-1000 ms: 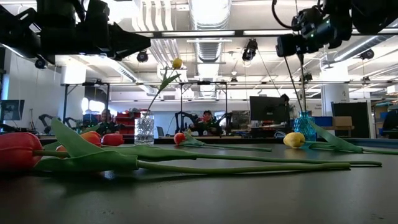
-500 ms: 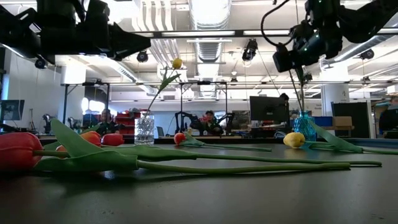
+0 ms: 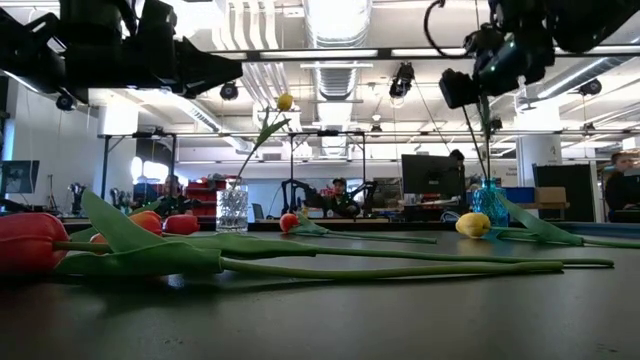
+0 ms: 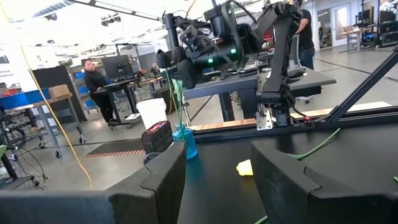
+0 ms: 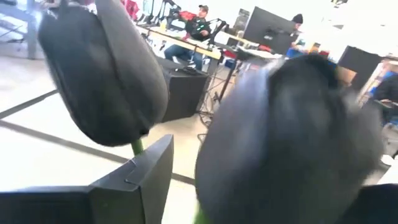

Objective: Sort flowers into vase by color
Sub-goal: Put the black flower into the blue vase

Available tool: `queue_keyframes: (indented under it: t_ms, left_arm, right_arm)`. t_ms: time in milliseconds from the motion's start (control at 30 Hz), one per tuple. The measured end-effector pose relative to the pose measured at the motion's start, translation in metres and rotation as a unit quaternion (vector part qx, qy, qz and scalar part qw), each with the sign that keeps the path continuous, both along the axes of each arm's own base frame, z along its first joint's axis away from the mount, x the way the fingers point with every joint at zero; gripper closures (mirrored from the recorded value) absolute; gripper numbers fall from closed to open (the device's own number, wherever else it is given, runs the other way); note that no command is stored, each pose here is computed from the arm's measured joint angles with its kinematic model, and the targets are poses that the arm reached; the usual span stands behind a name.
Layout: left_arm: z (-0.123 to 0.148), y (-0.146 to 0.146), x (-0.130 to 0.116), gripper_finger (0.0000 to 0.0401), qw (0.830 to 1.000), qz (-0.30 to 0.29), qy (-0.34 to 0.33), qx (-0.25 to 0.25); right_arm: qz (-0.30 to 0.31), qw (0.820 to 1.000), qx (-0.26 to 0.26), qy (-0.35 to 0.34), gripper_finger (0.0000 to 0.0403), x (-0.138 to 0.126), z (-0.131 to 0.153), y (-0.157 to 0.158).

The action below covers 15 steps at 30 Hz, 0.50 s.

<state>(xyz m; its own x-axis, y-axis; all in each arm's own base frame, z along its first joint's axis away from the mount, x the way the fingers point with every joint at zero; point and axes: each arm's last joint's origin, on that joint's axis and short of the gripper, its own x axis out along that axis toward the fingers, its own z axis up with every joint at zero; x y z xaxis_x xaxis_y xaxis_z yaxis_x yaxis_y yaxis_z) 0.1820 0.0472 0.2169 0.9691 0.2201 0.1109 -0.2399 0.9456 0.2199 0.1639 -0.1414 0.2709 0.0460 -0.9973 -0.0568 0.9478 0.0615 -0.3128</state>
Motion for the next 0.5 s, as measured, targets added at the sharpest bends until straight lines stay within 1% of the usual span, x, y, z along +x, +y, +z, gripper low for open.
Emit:
queue_keyframes:
  t_ms: [133, 300, 500]
  left_arm:
    - [0.0, 0.0, 0.0, 0.0237, 1.0, 0.0, 0.001, 0.0]
    - [-0.001, 0.0, 0.0, 0.0237, 1.0, 0.0, 0.003, -0.001]
    - [-0.001, 0.0, 0.0, 0.0237, 1.0, 0.0, 0.003, -0.001]
  right_arm:
    - [0.014, 1.0, 0.024, 0.004, 0.0184, 0.001, 0.012, 0.007]
    - [0.032, 0.998, 0.05, 0.02, 0.0178, 0.004, 0.03, 0.016]
    - [0.067, 0.996, 0.049, 0.023, 0.0179, 0.01, 0.054, 0.029]
